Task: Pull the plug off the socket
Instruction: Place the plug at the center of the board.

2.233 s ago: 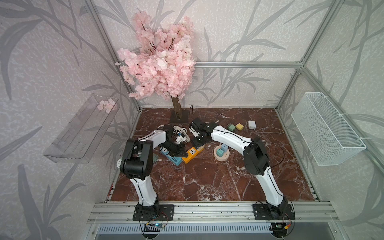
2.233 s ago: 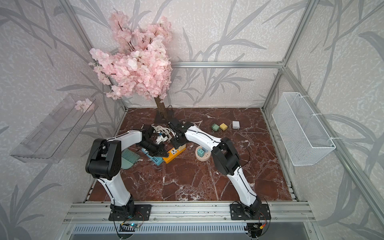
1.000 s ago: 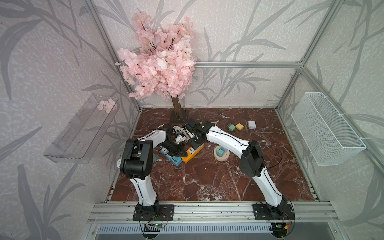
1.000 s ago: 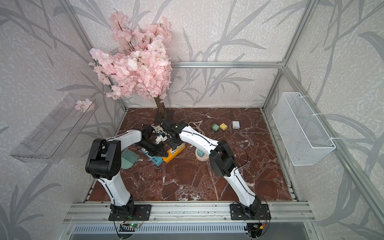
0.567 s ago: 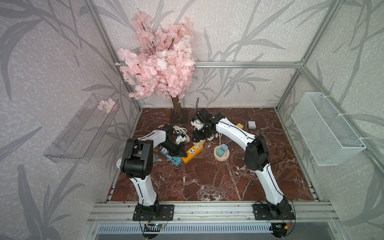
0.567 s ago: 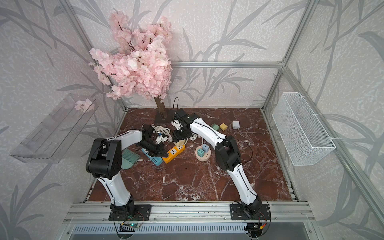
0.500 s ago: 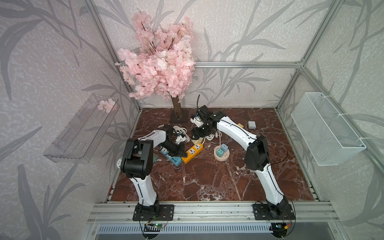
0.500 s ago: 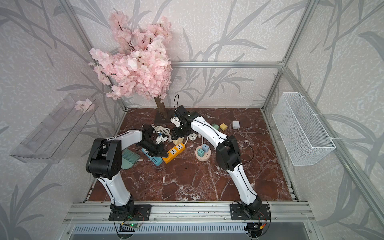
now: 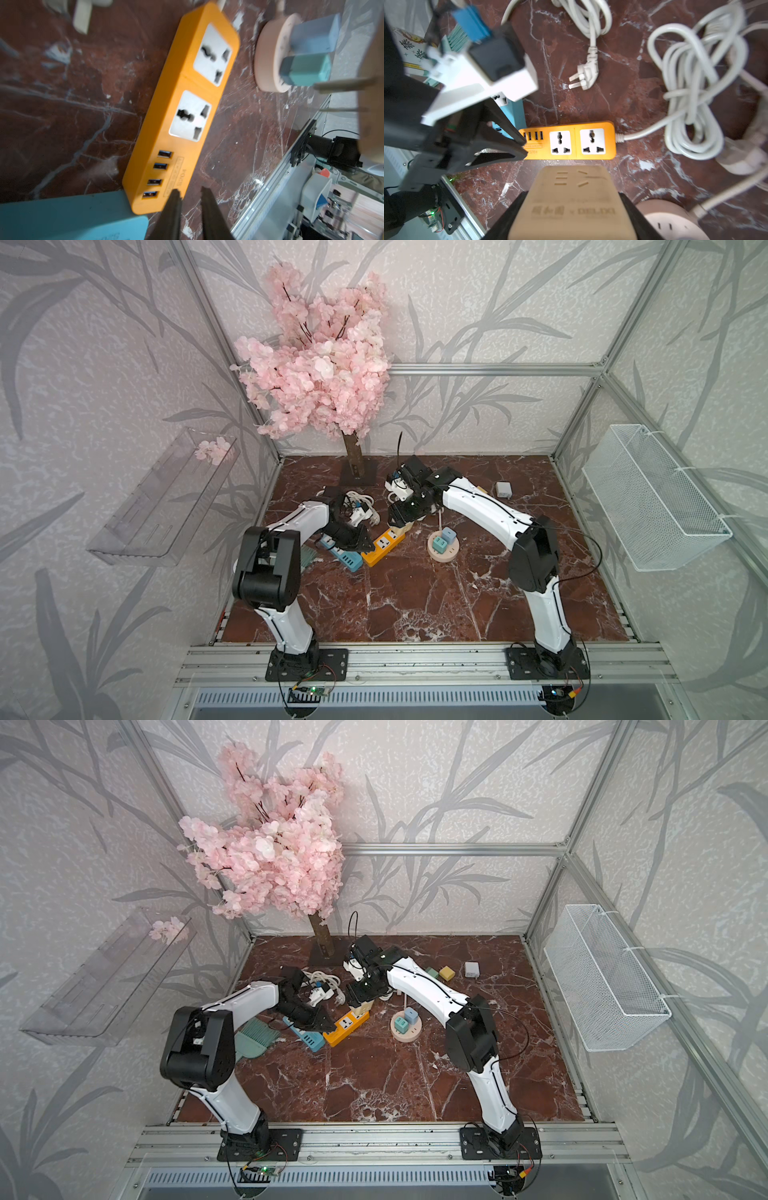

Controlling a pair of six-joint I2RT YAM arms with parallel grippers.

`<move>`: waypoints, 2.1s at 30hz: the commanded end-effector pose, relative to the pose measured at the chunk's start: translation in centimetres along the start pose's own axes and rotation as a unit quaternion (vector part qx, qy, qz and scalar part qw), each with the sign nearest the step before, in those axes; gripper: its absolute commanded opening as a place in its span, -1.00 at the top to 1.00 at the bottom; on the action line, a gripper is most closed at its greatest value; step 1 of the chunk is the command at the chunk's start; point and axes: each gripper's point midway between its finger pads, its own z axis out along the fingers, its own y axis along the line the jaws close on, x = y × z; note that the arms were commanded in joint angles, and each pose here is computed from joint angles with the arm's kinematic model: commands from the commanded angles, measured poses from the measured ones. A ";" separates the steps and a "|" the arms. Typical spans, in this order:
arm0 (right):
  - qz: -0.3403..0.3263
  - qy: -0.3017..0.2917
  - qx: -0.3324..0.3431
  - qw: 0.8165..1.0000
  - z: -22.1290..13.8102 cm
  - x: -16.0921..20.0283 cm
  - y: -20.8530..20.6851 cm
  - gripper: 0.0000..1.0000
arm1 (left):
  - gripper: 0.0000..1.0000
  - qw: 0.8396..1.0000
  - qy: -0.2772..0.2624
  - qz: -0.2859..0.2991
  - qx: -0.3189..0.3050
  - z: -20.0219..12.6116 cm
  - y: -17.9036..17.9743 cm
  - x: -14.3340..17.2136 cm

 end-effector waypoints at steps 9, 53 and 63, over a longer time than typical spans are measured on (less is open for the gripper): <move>0.083 -0.156 0.220 0.959 -11.6 3.9 -12.1 1.00 | -0.59 0.990 -0.090 0.111 -0.017 -7.0 -6.0 0.1; 0.275 -0.314 0.473 0.776 -12.8 7.7 -42.3 1.00 | -0.93 0.988 -0.087 0.076 -0.098 -5.9 -1.1 4.1; 0.312 -0.300 0.500 0.750 -12.4 9.6 -45.4 0.90 | -0.93 0.988 -0.089 0.075 -0.100 -6.0 -1.0 4.0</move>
